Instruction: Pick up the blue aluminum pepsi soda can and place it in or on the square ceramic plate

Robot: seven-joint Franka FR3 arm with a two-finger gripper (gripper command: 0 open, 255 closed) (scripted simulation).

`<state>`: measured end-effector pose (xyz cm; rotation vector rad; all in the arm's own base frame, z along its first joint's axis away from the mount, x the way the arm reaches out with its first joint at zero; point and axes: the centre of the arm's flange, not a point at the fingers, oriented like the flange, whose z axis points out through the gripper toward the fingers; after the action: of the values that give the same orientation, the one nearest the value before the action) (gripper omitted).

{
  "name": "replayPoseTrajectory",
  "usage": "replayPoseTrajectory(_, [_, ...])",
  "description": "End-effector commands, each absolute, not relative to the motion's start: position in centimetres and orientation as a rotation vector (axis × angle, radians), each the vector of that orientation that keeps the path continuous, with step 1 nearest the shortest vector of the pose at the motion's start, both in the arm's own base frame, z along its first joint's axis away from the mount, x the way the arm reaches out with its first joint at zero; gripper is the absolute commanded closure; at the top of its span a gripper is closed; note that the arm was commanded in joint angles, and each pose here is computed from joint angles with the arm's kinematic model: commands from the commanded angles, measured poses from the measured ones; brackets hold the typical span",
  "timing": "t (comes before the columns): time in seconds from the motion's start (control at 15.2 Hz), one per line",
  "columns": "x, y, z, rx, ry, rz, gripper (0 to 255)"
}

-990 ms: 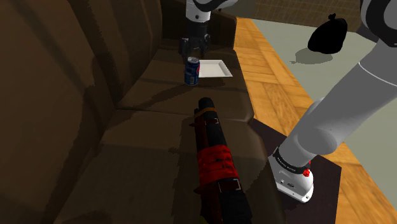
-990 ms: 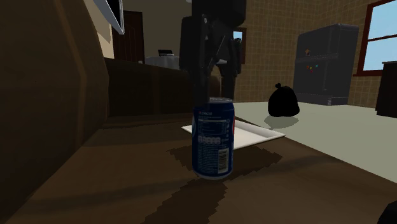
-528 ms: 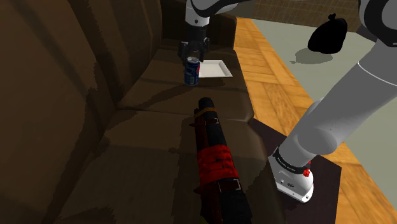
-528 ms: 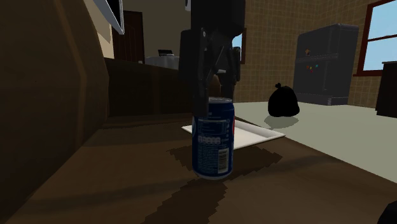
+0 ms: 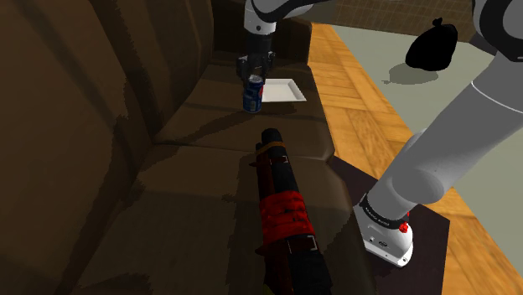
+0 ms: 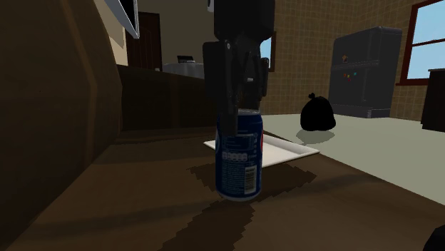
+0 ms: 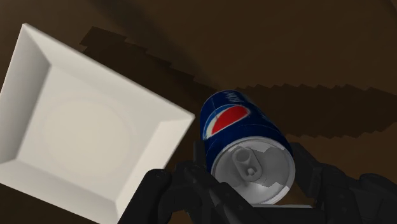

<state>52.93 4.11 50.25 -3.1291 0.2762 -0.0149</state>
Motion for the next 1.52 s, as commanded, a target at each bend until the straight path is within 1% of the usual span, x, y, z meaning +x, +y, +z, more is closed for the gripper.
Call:
replayPoseTrajectory(0.0, [52.9, 4.1, 50.2, -3.129, 0.277, -0.013, 255])
replayPoseTrajectory(0.2, [52.9, 4.1, 50.2, -3.129, 0.277, -0.013, 255])
replayPoseTrajectory(1.39, [52.9, 4.1, 59.3, -3.129, 0.277, -0.013, 255])
replayPoseTrajectory(1.45, [52.9, 2.8, 59.6, -3.129, 0.277, -0.013, 255])
